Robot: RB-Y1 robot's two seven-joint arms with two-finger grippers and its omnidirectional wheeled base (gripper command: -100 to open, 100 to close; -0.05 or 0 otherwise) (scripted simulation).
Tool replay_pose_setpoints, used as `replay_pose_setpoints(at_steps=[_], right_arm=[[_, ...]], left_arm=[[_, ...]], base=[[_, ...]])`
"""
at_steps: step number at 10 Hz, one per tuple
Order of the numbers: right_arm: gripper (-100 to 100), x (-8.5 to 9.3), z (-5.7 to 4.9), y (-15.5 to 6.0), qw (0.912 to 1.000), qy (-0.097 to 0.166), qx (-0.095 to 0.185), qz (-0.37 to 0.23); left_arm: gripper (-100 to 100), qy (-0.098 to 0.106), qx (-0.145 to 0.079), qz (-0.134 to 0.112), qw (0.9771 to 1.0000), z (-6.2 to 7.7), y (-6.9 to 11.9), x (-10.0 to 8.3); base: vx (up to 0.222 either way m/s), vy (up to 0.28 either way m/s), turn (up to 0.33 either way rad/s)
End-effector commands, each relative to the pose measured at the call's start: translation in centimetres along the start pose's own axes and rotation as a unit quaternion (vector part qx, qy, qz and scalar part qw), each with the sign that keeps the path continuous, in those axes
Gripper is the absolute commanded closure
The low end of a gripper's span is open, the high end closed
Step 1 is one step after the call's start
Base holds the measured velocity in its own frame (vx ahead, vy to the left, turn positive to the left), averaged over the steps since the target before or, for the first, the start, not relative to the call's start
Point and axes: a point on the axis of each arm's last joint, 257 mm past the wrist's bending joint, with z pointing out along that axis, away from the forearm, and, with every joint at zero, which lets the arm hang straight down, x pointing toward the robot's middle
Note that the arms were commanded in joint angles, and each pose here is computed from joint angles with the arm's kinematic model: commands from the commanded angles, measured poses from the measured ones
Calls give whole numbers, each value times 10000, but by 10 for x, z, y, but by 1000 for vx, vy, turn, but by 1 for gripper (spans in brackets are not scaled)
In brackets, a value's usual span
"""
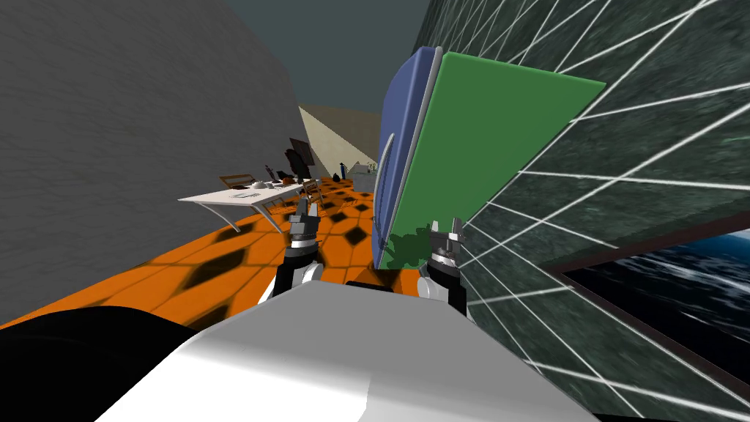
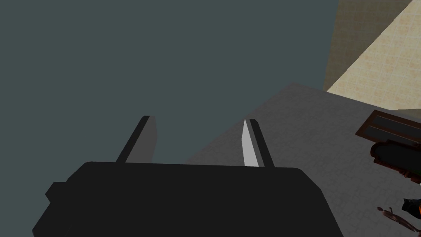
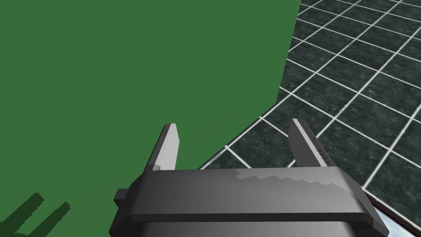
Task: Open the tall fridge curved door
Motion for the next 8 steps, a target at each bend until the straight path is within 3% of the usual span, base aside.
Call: replay_pose_setpoints(at_steps=[1, 3, 4, 8], right_arm=[[0, 0, 0, 0, 10000, 0, 0, 0], [0, 0, 0, 0, 10000, 0, 0, 0], [-100, 5, -1, -2, 9995, 231, 19, -205], [-100, 22, -9, -10, 9896, 905, -40, -1118]], left_arm=[[0, 0, 0, 0, 10000, 0, 0, 0], [0, 0, 0, 0, 10000, 0, 0, 0], [0, 0, 0, 0, 10000, 0, 0, 0], [0, 0, -4, 0, 10000, 0, 0, 0]], base=[[0, 0, 0], [0, 0, 0], [22, 12, -23], [57, 41, -62]])
